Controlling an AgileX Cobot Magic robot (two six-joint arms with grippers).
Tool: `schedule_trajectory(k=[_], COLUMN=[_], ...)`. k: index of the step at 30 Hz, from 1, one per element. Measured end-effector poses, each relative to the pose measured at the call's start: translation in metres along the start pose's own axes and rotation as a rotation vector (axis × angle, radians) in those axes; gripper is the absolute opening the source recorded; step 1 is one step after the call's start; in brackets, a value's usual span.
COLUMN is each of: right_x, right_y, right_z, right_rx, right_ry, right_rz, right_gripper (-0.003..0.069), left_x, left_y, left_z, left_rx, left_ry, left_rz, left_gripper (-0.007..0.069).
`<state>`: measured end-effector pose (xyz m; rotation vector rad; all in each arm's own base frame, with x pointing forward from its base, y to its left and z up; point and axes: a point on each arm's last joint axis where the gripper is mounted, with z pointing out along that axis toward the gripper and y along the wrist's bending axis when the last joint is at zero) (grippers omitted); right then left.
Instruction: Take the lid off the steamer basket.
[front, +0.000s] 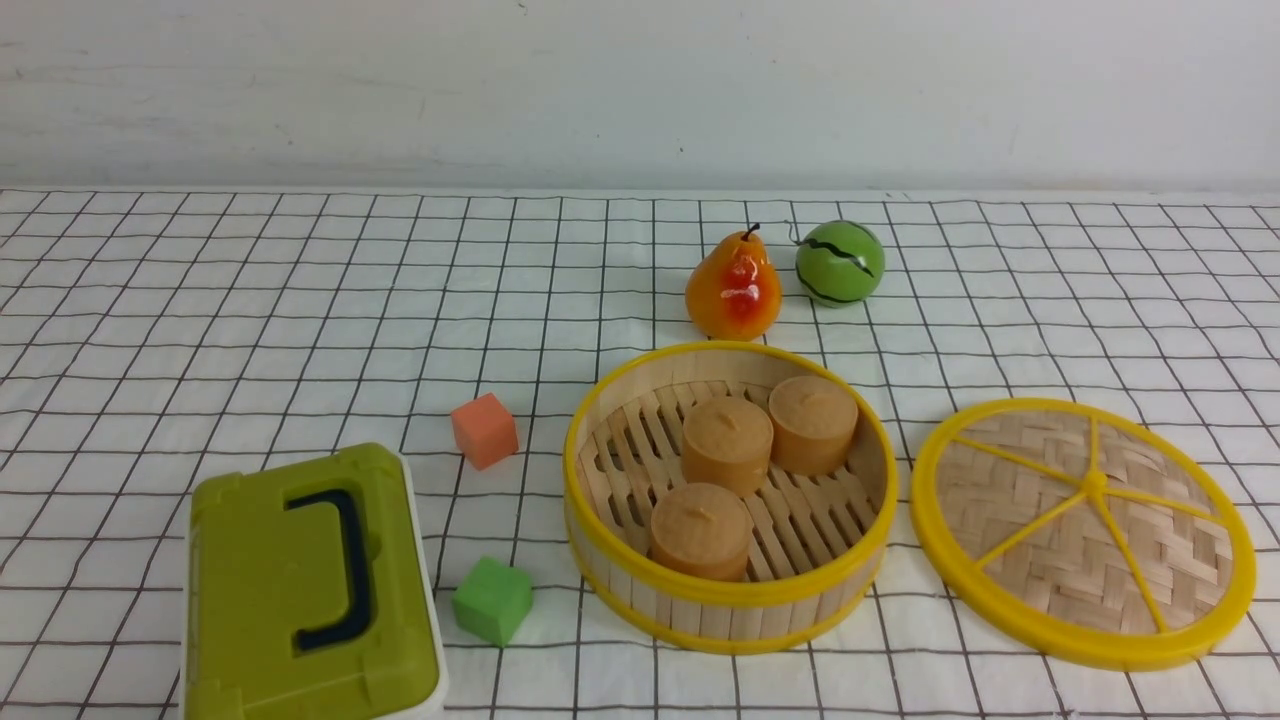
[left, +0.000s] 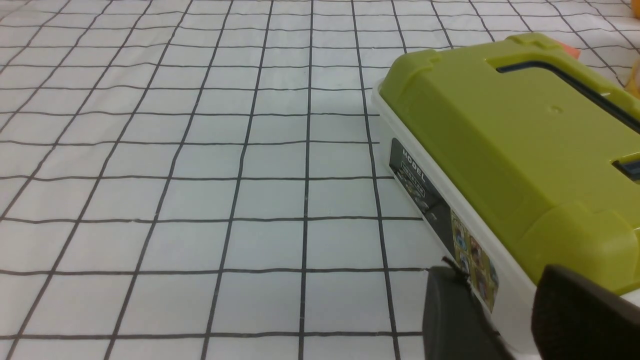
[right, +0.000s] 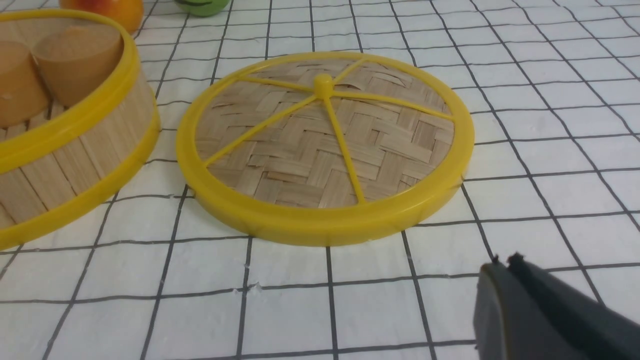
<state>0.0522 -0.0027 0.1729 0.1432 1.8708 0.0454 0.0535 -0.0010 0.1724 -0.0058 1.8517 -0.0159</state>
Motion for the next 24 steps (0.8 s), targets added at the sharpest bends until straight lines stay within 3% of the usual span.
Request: schedule_trajectory(k=[24], right_x=[0.0000], right_y=[0.0000], right_z=[0.0000], right_rx=[0.000], right_ry=[0.000], right_rz=[0.001], right_gripper=[0.0013], left_x=[0.0000], left_y=[0.0000], left_z=[0.0000], left_rx=[0.000], left_ry=[0.000], left_rz=[0.000], left_gripper=[0.0239])
